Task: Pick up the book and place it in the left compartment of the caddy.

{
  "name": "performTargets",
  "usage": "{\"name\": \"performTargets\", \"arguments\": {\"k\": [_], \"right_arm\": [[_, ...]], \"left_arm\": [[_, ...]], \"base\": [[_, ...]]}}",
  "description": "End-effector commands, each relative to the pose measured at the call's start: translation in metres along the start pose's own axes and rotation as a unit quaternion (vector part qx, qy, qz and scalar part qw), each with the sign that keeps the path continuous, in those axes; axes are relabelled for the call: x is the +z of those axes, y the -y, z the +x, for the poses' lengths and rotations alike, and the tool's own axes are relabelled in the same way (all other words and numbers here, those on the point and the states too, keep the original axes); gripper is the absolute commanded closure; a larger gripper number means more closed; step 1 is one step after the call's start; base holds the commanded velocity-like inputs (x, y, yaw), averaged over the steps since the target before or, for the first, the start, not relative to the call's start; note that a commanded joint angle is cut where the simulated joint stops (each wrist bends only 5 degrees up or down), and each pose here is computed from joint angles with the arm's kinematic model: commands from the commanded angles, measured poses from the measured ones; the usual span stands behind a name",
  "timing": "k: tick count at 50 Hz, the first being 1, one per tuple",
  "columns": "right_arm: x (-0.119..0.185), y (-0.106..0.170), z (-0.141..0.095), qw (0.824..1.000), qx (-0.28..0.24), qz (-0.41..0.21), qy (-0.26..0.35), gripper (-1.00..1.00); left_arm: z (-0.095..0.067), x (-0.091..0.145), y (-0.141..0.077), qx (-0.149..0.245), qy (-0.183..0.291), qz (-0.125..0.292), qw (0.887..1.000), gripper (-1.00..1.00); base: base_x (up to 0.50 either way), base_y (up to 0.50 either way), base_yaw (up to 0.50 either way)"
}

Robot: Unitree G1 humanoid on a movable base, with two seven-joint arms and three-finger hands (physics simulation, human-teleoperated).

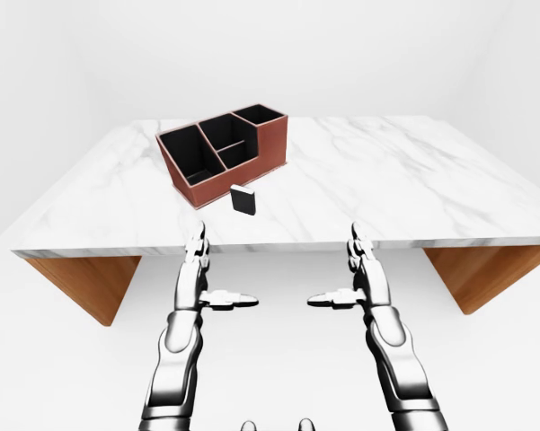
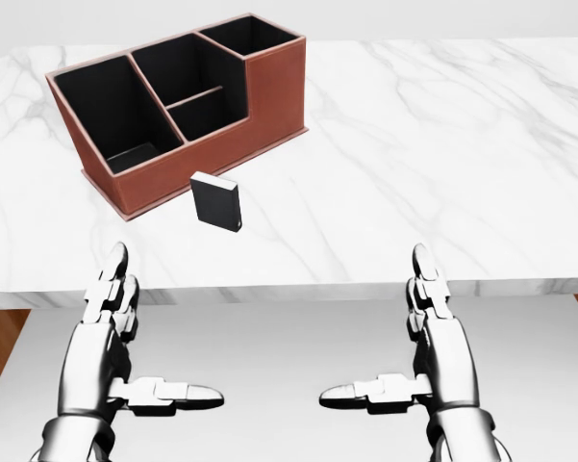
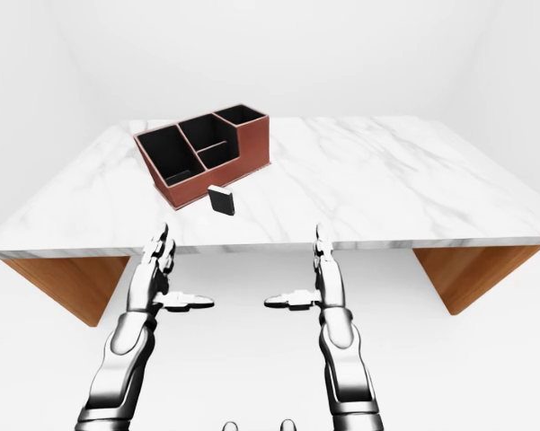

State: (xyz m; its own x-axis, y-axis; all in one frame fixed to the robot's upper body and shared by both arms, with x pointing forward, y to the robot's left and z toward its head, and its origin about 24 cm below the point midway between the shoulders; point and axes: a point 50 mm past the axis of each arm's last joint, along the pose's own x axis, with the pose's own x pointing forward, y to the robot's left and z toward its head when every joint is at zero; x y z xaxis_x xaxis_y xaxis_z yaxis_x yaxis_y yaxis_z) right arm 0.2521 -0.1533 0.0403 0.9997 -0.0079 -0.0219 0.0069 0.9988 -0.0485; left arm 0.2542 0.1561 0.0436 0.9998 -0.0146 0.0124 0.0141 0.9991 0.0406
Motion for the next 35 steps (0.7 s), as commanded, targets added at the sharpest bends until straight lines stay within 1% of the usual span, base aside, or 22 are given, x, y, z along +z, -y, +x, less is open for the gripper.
{"name": "performTargets", "arguments": {"k": [1,2,3,6,7,10,15,20,22,23,25,30,32,33,35], "right_arm": [[0.001,0.006,-0.009,0.998,-0.007,-0.06,-0.014,-1.0],[0.004,0.006,-0.009,0.999,-0.009,-0.045,-0.008,-1.0],[0.008,0.008,-0.009,0.998,-0.017,-0.053,0.001,-1.0],[0.008,0.007,-0.01,0.999,-0.009,-0.034,0.001,-1.0],[0.008,0.009,-0.01,0.999,-0.016,-0.029,0.001,-1.0],[0.008,0.009,-0.011,0.999,-0.017,-0.042,0.002,-1.0],[0.006,0.009,-0.009,0.999,-0.018,-0.037,-0.004,-1.0],[0.009,0.008,-0.011,0.999,-0.019,-0.034,0.003,-1.0],[0.009,0.009,-0.011,0.999,-0.02,-0.032,0.003,-1.0],[0.009,0.008,-0.011,0.999,-0.019,-0.032,0.003,-1.0],[0.01,0.008,-0.011,0.999,-0.019,-0.031,0.005,-1.0],[0.01,0.008,-0.011,0.999,-0.018,-0.03,0.006,-1.0],[0.01,0.008,-0.011,0.999,-0.019,-0.03,0.006,-1.0],[0.01,0.008,-0.01,0.999,-0.02,-0.029,0.005,-1.0],[0.01,0.007,-0.01,0.999,-0.019,-0.028,0.005,-1.0]], "left_arm": [[0.003,0.009,-0.021,0.006,0.033,0.069,0.997,-1.0],[0.004,0.01,-0.021,0.002,0.026,0.056,0.998,-1.0],[0.004,0.01,-0.022,-0.001,0.022,0.043,0.999,-1.0],[0.005,0.013,-0.026,0.012,0.027,0.043,0.999,-1.0],[0.005,0.014,-0.027,0.013,0.025,0.032,0.999,-1.0],[0.005,0.016,-0.029,0.016,0.029,0.035,0.999,-1.0],[0.007,0.02,-0.035,0.028,0.034,0.02,0.999,-1.0],[0.007,0.024,-0.038,0.035,0.036,0.006,0.999,-1.0],[0.008,0.026,-0.041,0.039,0.034,-0.01,0.999,-1.0],[0.009,0.028,-0.044,0.044,0.037,-0.019,0.998,-1.0],[0.01,0.032,-0.05,0.058,0.044,-0.026,0.997,-1.0],[0.01,0.043,-0.061,0.077,0.063,-0.045,0.994,-1.0],[0.009,0.048,-0.064,0.077,0.072,-0.045,0.993,-1.0],[0.01,0.05,-0.068,0.084,0.077,-0.047,0.992,-1.0],[0.012,0.049,-0.071,0.087,0.074,-0.053,0.992,-1.0]], "base": [[0.0,0.0,0.0],[0.0,0.0,0.0],[0.0,0.0,0.0],[0.0,0.0,0.0],[0.0,0.0,0.0],[0.0,0.0,0.0],[0.0,0.0,0.0],[0.0,0.0,0.0],[0.0,0.0,0.0],[0.0,0.0,0.0],[0.0,0.0,0.0],[0.0,0.0,0.0],[0.0,0.0,0.0],[0.0,0.0,0.0],[0.0,0.0,0.0]]}}
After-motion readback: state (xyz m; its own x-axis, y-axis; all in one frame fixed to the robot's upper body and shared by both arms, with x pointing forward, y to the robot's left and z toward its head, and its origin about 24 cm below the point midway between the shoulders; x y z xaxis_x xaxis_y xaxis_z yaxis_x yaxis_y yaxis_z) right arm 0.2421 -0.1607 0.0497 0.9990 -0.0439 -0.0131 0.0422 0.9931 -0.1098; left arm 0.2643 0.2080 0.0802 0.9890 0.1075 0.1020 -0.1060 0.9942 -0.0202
